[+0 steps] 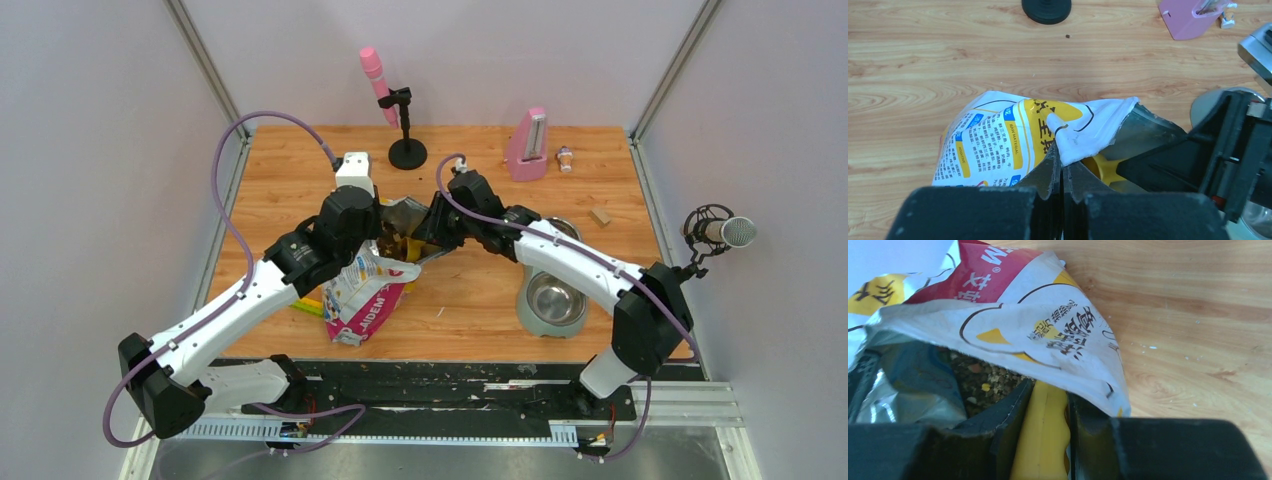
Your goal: Serve the pet food
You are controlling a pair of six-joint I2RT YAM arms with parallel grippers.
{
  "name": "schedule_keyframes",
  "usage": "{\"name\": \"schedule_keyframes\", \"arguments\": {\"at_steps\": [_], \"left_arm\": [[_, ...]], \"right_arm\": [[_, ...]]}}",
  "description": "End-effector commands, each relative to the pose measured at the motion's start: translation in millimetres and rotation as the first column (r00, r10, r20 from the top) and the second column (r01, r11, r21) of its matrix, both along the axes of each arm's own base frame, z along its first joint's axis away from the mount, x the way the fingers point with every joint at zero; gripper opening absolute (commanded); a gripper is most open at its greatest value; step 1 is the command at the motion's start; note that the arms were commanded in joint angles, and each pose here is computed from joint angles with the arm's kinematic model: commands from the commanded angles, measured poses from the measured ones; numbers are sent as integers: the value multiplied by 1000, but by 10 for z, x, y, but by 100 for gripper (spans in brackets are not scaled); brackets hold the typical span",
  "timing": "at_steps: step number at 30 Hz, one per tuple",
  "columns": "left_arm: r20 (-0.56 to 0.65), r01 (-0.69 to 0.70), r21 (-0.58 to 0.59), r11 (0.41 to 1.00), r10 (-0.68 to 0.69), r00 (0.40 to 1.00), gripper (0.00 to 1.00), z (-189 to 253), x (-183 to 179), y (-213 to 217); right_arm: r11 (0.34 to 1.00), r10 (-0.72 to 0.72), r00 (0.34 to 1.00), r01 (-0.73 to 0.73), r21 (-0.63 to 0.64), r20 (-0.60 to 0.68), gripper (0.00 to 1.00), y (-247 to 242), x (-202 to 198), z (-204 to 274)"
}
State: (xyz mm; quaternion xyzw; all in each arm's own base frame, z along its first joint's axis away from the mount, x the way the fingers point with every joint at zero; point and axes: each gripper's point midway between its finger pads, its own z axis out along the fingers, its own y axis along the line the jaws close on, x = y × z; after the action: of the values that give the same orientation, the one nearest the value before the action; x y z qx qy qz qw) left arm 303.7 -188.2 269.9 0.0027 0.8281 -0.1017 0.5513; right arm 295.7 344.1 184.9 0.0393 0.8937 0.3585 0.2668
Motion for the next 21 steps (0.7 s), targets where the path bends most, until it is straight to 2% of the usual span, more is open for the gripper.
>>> {"name": "schedule_keyframes", "arguments": {"at_steps": [1,10,21], "left_arm": [[118,-48,-107,993,61,991,0,518,84,32],[115,-67,-93,993,78,990,0,538,85,75],[101,-94,-53,994,99,990,0,456,113,114]], "right_arm": [[950,31,999,-33,309,12,0,142,-168,664],[924,-7,1000,4,382,7,0,-131,-234,735],[910,-65,997,44,412,37,0,-407,-243,779]]}}
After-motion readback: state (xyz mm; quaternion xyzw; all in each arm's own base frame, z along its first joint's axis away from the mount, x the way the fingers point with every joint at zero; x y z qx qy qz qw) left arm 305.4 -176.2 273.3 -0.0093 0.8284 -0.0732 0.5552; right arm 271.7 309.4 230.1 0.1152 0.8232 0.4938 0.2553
